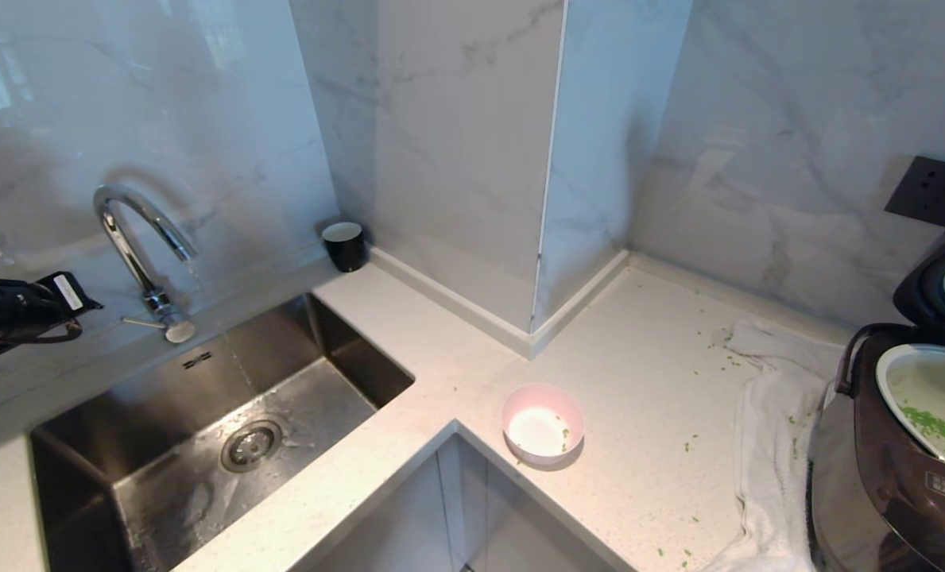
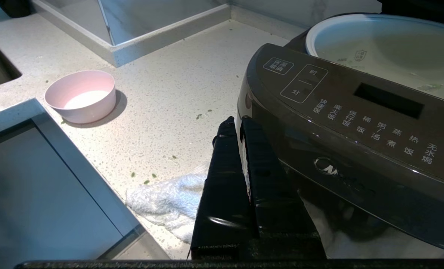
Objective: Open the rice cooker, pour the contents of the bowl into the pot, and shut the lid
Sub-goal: Fill a bowl with water from the tap
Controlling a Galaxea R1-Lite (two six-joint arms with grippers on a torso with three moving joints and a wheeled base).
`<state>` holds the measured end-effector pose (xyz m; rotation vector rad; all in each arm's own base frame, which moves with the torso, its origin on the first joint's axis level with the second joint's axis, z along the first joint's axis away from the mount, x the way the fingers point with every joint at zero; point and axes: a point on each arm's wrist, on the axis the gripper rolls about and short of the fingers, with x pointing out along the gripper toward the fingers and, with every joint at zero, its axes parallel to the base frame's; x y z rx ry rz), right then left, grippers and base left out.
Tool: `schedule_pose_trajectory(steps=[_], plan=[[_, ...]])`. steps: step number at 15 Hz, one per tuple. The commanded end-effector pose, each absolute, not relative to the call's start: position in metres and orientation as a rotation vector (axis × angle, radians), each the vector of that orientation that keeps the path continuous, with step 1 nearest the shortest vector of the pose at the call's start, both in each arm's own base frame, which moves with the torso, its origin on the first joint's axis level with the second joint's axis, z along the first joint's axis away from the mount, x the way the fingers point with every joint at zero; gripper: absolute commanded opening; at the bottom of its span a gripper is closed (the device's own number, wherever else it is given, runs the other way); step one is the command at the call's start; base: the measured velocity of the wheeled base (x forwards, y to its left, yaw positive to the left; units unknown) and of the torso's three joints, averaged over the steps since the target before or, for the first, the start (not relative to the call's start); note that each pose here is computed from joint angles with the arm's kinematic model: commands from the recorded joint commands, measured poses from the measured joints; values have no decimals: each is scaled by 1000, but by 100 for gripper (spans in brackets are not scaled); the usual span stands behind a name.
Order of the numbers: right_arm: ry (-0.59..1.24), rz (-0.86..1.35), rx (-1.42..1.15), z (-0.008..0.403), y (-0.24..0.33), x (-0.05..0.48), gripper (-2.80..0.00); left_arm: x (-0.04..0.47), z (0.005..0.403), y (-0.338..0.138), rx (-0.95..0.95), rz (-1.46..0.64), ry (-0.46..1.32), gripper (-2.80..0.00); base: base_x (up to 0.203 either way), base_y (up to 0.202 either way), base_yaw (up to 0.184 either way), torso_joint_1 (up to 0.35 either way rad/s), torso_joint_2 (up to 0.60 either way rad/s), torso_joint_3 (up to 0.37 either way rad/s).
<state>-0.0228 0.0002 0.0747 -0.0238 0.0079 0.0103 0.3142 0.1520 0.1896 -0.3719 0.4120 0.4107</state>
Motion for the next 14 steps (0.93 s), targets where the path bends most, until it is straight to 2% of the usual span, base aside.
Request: schedule_pose_trajectory(steps=[1,8,14], plan=[[8,11,-25,74,0,-23,-280,262,218,126,-356,339,341,-280,0,0,0,0,0,0],[9,11,-25,74,0,-23,-280,121,226,46,-179,-32,125,-280,0,0,0,0,0,0],[9,11,-25,74,0,-23,-280,38,226,0,-36,-356,-76,-280,0,0,0,0,0,0]])
